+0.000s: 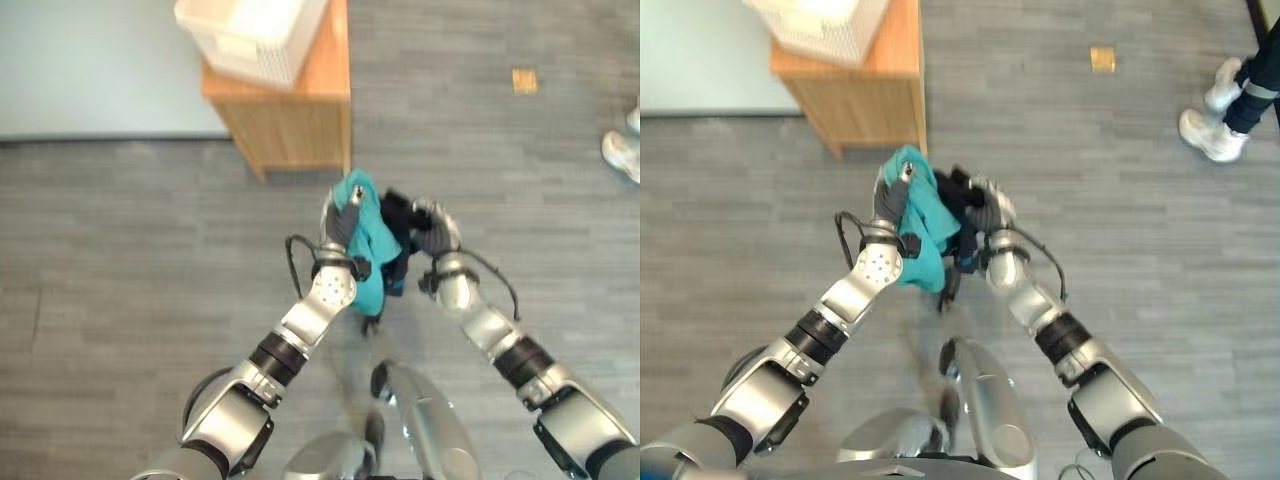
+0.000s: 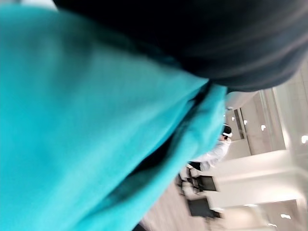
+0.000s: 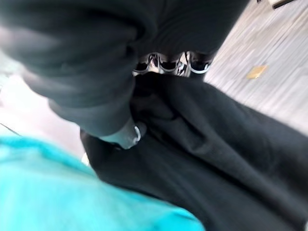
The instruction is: Pick up bed clothes into laundry basket.
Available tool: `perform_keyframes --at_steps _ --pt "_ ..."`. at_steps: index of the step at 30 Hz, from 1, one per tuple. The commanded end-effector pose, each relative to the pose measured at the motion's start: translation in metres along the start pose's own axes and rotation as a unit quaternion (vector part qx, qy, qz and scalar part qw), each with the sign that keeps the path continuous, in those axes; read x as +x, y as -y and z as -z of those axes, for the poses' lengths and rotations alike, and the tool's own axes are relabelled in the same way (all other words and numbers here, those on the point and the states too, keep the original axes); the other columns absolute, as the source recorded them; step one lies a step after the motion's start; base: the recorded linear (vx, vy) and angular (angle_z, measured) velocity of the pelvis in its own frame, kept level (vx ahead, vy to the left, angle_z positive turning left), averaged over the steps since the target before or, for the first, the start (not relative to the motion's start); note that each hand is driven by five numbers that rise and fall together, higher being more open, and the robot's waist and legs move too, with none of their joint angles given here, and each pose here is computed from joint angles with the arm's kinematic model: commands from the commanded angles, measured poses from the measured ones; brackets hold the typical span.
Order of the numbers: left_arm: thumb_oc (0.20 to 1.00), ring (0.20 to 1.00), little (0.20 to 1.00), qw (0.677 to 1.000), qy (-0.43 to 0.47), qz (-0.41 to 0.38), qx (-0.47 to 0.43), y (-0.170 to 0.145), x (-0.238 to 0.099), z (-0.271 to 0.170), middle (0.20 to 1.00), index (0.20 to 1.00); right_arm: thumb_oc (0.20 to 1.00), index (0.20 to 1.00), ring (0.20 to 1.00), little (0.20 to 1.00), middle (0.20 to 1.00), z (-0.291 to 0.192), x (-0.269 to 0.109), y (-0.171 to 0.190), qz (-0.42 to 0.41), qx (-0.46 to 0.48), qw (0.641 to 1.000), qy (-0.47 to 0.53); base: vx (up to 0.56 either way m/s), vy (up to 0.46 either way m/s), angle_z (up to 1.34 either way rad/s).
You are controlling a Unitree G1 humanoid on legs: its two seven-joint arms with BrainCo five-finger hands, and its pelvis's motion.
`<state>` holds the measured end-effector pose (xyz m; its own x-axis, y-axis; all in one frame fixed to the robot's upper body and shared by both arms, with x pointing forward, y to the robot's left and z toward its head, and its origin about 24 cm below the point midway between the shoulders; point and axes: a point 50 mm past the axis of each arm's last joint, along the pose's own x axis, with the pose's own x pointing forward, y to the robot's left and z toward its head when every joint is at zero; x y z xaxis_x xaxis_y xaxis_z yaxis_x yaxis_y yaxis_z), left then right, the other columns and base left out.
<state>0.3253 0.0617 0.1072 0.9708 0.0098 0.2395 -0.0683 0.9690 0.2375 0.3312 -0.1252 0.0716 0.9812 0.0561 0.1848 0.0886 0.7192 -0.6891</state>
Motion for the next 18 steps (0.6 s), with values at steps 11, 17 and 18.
perform_keyframes --at_steps 11,17,18 --pt "0.200 0.200 0.200 0.994 0.086 0.038 -0.049 0.020 -0.011 -0.036 0.200 0.200 0.200 0.200 0.200 0.200 0.200 -0.076 0.030 0.047 0.153 -0.078 0.966 0.191 0.26 -0.056 -0.20" --pt "0.200 0.200 0.200 0.996 0.078 0.026 -0.044 0.006 -0.005 -0.025 0.200 0.200 0.200 0.200 0.200 0.200 0.200 -0.070 0.035 0.181 0.288 -0.123 0.928 0.199 0.22 0.038 -0.14" --pt "0.200 0.200 0.200 0.997 0.061 0.013 -0.054 0.001 -0.004 -0.019 0.200 0.200 0.200 0.200 0.200 0.200 0.200 -0.069 0.012 0.209 0.312 -0.068 0.922 0.218 0.15 0.010 1.04"
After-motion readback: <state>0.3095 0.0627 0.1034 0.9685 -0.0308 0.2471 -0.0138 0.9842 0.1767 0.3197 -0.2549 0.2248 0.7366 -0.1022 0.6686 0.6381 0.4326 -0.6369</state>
